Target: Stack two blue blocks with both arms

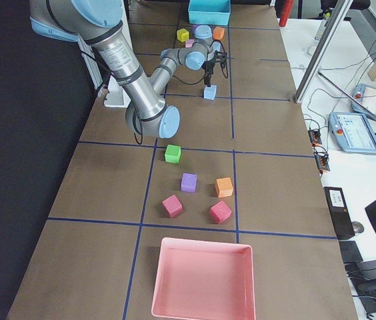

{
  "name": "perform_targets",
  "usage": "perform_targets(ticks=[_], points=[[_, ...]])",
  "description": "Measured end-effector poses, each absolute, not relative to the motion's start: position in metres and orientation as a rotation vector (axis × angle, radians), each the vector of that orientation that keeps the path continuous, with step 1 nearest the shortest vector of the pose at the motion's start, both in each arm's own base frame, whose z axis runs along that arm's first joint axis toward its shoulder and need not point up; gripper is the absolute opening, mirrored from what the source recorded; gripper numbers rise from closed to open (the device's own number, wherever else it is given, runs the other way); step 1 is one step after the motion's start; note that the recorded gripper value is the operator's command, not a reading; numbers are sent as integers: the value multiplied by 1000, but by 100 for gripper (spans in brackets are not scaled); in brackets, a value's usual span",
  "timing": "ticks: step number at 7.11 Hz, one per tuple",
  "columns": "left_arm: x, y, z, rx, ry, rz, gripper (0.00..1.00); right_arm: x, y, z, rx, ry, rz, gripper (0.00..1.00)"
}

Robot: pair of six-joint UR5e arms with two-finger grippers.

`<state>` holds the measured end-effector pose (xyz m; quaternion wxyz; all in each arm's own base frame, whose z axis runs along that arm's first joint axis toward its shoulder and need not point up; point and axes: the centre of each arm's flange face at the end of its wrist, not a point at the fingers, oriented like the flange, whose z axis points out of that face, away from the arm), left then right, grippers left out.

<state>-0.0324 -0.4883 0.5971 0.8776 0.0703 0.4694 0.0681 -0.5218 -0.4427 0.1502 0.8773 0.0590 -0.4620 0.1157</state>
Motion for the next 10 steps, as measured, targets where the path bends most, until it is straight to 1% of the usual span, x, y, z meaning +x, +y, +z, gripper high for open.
perform_targets(ticks=[1,3,5,7,10], points=[[5,-503,576,175,986,192,100,-469,-440,150,150,-991,268,100],[130,-527,521,209,990,400,100,-390,-451,159,180,-1020,292,100],[220,-532,485,274,880,535,100,-337,-468,193,189,-996,241,100],[266,-521,479,274,850,600,100,-320,-476,214,199,-969,204,100],[290,-512,489,233,846,611,100,-324,-482,227,194,-946,195,100]])
